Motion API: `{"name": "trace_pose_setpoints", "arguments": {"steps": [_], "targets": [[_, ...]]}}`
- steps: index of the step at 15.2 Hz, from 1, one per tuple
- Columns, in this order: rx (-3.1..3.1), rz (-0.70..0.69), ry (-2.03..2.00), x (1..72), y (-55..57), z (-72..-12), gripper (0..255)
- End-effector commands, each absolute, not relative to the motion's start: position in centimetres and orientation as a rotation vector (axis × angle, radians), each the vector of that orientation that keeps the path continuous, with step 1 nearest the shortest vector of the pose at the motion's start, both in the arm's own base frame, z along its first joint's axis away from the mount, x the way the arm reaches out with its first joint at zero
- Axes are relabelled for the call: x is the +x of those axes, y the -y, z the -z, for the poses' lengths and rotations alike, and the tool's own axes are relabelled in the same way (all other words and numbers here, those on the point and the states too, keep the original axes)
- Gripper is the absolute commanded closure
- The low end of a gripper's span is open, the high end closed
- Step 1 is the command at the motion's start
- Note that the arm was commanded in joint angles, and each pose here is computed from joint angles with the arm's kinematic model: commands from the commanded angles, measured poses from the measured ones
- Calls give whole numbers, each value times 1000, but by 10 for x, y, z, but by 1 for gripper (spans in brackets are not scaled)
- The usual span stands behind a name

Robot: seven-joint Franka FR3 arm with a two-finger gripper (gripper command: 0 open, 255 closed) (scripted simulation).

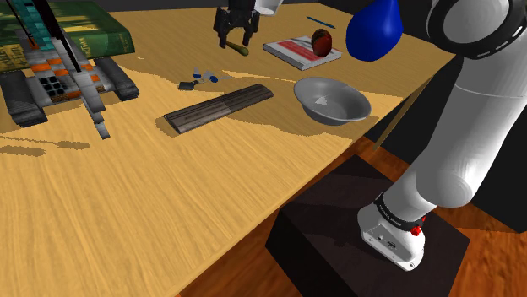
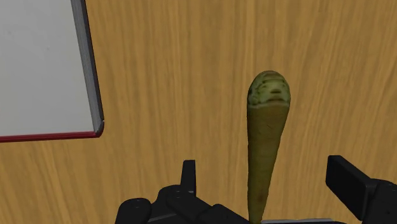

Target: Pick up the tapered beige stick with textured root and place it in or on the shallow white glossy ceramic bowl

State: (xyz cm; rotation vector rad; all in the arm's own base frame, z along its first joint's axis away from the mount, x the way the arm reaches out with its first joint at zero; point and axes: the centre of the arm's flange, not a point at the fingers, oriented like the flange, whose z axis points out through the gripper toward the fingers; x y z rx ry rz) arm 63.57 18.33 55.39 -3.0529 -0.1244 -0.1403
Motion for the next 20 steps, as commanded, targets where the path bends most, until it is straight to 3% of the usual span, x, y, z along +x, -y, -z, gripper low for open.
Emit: {"name": "trace_pose_setpoints", "arguments": {"steps": [1,2,3,12,20], "targets": [[-3053,140,124,636,-183,-554,0],[-3053,140,124,636,-183,-554,0],[-3053,140,124,636,-183,-554,255],[-3053,140,124,636,-183,-554,255],[-3053,140,124,636,-183,-596,255]]}}
